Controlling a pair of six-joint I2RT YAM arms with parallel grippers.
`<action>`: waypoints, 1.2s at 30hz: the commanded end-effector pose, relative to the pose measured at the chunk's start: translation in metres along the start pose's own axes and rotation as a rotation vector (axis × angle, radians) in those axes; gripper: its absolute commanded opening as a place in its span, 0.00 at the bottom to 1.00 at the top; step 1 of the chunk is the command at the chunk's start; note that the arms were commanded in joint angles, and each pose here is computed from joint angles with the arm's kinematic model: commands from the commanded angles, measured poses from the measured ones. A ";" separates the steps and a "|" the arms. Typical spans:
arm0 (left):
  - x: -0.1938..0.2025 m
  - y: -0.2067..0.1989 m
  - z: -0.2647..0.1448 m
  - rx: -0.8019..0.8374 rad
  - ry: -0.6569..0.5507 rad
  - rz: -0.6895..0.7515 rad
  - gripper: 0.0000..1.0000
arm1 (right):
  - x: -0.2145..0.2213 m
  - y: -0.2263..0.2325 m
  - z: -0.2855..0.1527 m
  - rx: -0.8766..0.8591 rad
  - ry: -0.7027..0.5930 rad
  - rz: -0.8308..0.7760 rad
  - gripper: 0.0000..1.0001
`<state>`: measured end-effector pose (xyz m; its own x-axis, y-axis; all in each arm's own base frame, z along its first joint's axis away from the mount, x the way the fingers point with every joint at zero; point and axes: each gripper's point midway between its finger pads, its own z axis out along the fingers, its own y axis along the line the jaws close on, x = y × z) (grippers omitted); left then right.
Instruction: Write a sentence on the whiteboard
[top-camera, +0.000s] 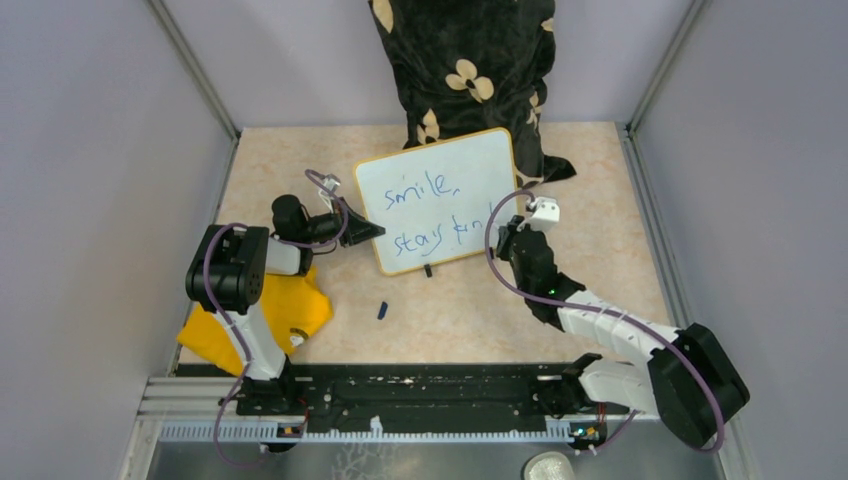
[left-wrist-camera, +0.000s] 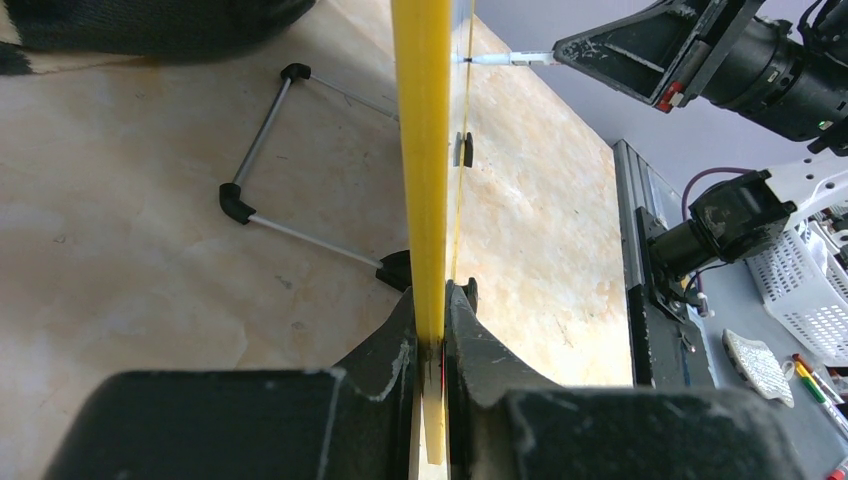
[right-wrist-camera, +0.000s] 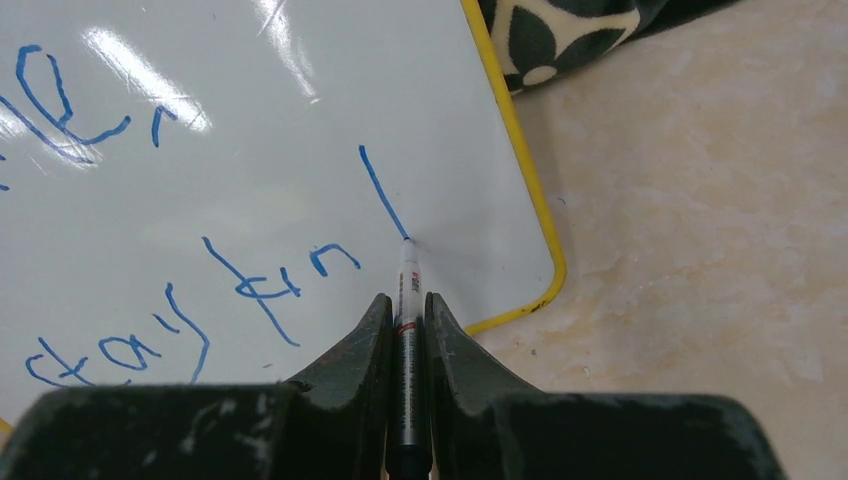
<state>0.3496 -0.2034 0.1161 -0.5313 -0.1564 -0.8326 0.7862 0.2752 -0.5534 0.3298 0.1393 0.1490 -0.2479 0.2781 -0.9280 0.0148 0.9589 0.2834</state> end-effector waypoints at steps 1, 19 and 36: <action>0.022 0.021 0.002 -0.077 0.027 -0.046 0.00 | -0.002 -0.005 -0.003 0.004 -0.005 0.027 0.00; 0.024 0.020 0.002 -0.074 0.031 -0.045 0.00 | -0.023 0.007 0.001 -0.012 -0.047 0.028 0.00; 0.023 0.020 0.002 -0.073 0.031 -0.044 0.00 | -0.033 0.025 0.006 -0.077 -0.061 0.030 0.00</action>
<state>0.3495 -0.2034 0.1159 -0.5312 -0.1557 -0.8329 0.7864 0.2752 -0.5530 0.3326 0.1445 0.1560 -0.2491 0.2684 -0.9305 -0.0084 0.9602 0.2792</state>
